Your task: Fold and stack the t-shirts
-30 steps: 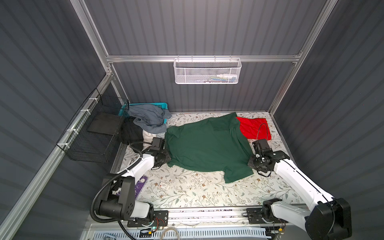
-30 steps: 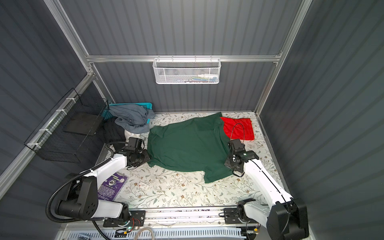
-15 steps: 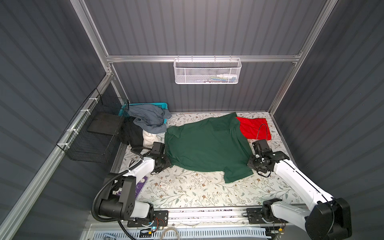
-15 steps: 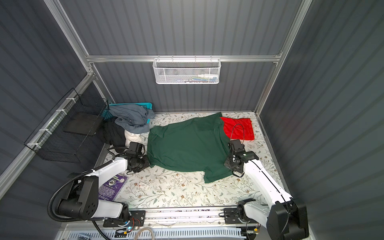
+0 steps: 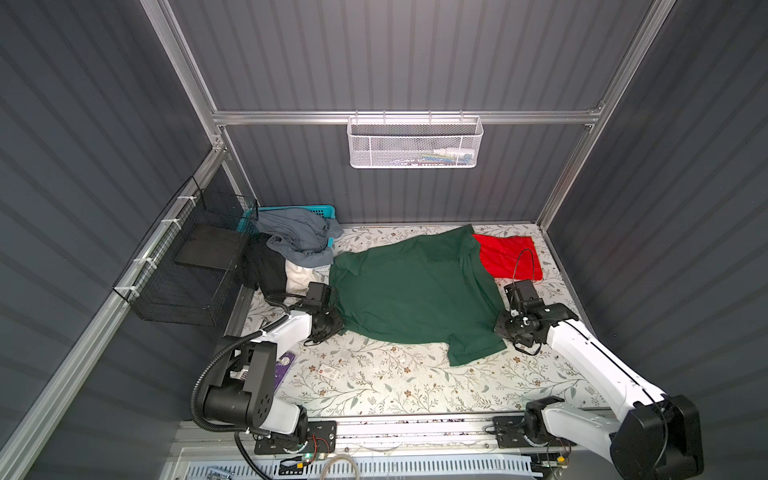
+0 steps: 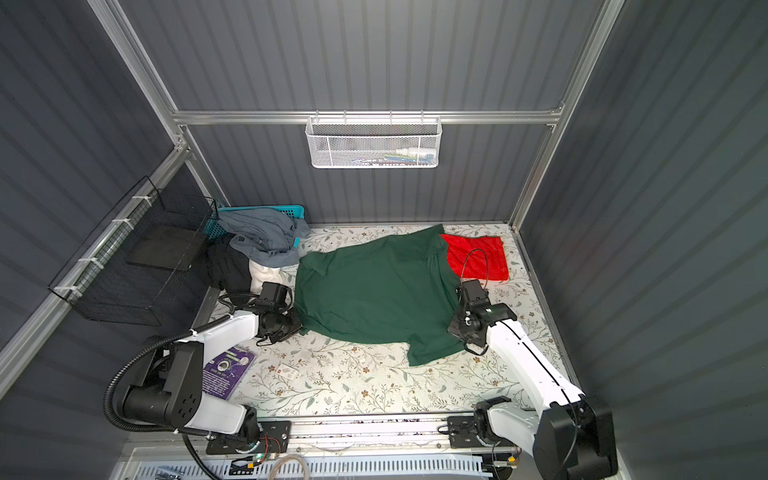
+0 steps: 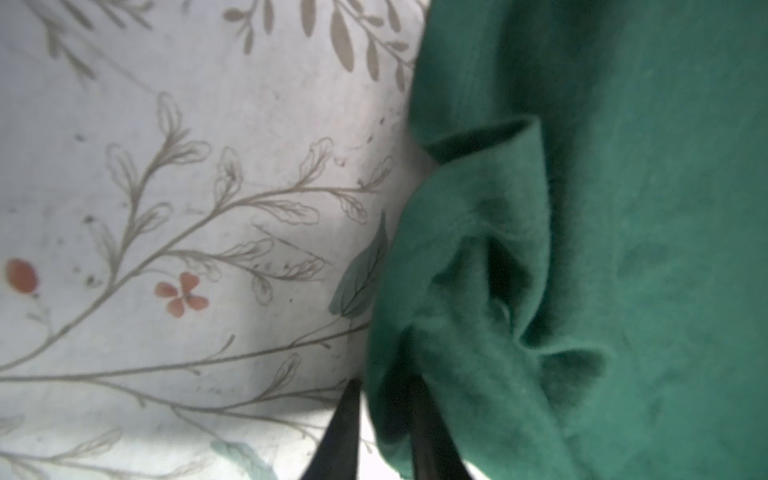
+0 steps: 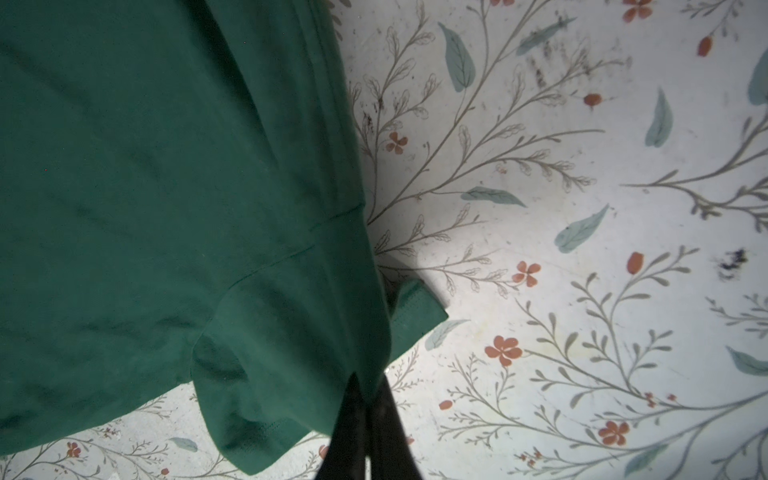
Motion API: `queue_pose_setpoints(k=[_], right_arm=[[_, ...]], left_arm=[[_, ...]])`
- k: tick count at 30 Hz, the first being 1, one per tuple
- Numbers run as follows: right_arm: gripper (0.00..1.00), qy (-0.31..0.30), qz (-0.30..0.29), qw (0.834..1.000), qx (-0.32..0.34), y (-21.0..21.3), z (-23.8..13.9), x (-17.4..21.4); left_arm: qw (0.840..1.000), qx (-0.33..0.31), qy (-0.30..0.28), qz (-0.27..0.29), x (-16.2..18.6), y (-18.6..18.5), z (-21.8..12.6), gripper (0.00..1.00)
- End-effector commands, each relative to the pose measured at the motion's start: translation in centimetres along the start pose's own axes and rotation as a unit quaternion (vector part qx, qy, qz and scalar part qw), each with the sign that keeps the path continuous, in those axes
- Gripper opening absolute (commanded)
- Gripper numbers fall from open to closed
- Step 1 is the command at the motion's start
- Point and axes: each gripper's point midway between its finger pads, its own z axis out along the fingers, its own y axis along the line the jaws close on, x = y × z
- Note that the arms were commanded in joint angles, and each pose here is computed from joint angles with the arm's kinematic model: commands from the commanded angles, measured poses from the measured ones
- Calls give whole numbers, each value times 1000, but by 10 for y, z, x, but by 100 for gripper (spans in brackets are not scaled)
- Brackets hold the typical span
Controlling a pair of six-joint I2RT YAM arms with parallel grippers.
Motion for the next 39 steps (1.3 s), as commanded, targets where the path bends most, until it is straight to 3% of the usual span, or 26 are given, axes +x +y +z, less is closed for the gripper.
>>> queue_pose_setpoints(k=[1,3,12,19,28,39], right_arm=[[0,10,-1,1000,5,-4,3,7],[0,9,0,1000,4,-3,2,7],[0,-25,-7,999,33,-13,-16,-7],[0,-37,-8,998,51,-19,-26,-13],[0,-38,-7,997,61,-28,-37,-8],[0,-26,3,999,42,-31,-42,21]], left_arm=[[1000,6,1,-2,-7,-6,-1,13],[1000,1,0,2,-9,-6,-2,0],[994,-77,-42,61,-29,13,-35,0],[989,-108,-79,66,-37,23,-67,0],[985,-127,-88,75,-21,42,-88,0],[989,-107,-95,38,11,59,-98,0]])
